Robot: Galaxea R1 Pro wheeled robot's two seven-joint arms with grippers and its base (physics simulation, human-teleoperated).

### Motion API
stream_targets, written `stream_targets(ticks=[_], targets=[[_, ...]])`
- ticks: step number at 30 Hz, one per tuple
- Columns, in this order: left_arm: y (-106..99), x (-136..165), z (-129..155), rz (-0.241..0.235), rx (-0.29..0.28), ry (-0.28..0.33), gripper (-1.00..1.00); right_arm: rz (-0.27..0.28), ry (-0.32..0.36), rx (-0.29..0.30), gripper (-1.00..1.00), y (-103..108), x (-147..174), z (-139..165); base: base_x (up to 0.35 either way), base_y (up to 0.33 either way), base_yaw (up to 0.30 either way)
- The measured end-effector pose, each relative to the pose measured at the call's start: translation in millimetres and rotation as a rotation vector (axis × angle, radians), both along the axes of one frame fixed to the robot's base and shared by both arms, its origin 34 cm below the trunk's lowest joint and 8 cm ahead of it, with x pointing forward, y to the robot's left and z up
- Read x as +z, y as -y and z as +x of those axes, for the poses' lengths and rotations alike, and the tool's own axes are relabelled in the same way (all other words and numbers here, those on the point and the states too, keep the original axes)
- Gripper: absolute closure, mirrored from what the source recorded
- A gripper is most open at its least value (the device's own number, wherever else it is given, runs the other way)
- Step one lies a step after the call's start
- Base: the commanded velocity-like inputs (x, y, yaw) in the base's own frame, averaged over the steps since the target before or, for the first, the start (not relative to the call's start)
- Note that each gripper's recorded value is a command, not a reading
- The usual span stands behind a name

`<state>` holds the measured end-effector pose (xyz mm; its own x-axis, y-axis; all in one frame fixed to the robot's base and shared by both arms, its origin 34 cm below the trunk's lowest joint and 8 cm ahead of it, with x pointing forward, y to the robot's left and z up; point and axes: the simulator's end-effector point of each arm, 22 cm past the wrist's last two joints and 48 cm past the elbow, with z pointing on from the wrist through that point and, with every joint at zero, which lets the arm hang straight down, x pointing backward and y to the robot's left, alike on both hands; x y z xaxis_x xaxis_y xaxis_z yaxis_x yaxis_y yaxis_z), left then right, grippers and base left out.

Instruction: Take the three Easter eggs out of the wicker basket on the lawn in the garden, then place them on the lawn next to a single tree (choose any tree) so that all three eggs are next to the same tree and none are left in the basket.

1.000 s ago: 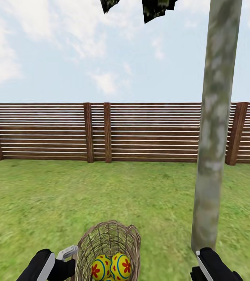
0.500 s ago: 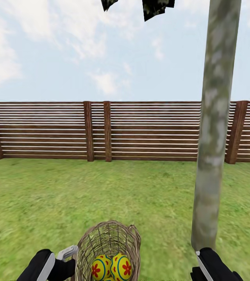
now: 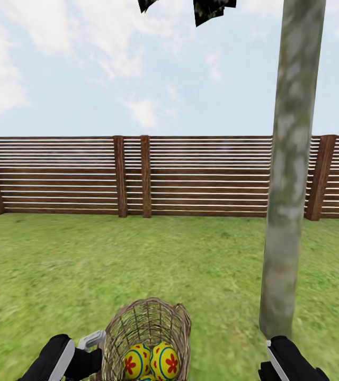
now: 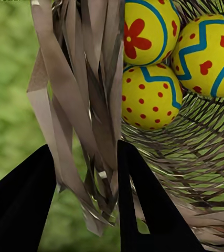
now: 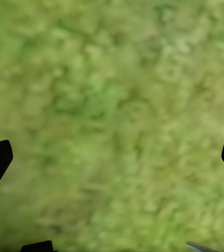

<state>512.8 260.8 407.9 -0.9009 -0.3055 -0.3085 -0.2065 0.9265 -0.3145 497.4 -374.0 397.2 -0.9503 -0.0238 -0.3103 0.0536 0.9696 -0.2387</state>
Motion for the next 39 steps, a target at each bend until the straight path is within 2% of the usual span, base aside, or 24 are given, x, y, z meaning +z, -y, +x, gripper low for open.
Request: stream_targets(ticks=[6, 17, 18, 19, 20, 32, 39], targets=[[0.2, 0.1, 0.4, 0.001, -0.012, 0.003, 1.00, 0.000, 0.000, 0.000, -1.00, 0.0, -11.2, -2.9, 0.000, 0.000, 0.000], [-0.3, -0.1, 0.3, 0.000, -0.013, 0.004, 1.00, 0.000, -0.001, 0.000, -1.00, 0.0, -11.3, -3.0, 0.000, 0.000, 0.000], [-0.3, -0.1, 0.3, 0.000, -0.013, 0.004, -1.00, 0.000, 0.000, 0.000, -1.00, 0.0, -11.2, -2.9, 0.000, 0.000, 0.000], [2.4, -17.0, -3.5, -0.019, 0.014, 0.006, -1.00, 0.000, -0.001, 0.000, -1.00, 0.1, -11.6, -3.0, 0.000, 0.000, 0.000], [2.5, -18.0, -4.0, -0.020, 0.015, 0.005, -1.00, 0.000, -0.001, 0.000, -1.00, 0.1, -11.5, -3.0, 0.000, 0.000, 0.000], [2.8, -17.8, -3.9, -0.021, 0.015, 0.005, -1.00, -0.001, -0.028, -0.003, -1.00, 0.7, -20.9, -11.7, 0.000, 0.000, 0.000], [2.9, -2.0, 0.2, -0.021, 0.014, 0.005, -1.00, -0.001, -0.028, -0.003, -1.00, 0.6, -5.4, -7.8, 0.000, 0.000, 0.000]])
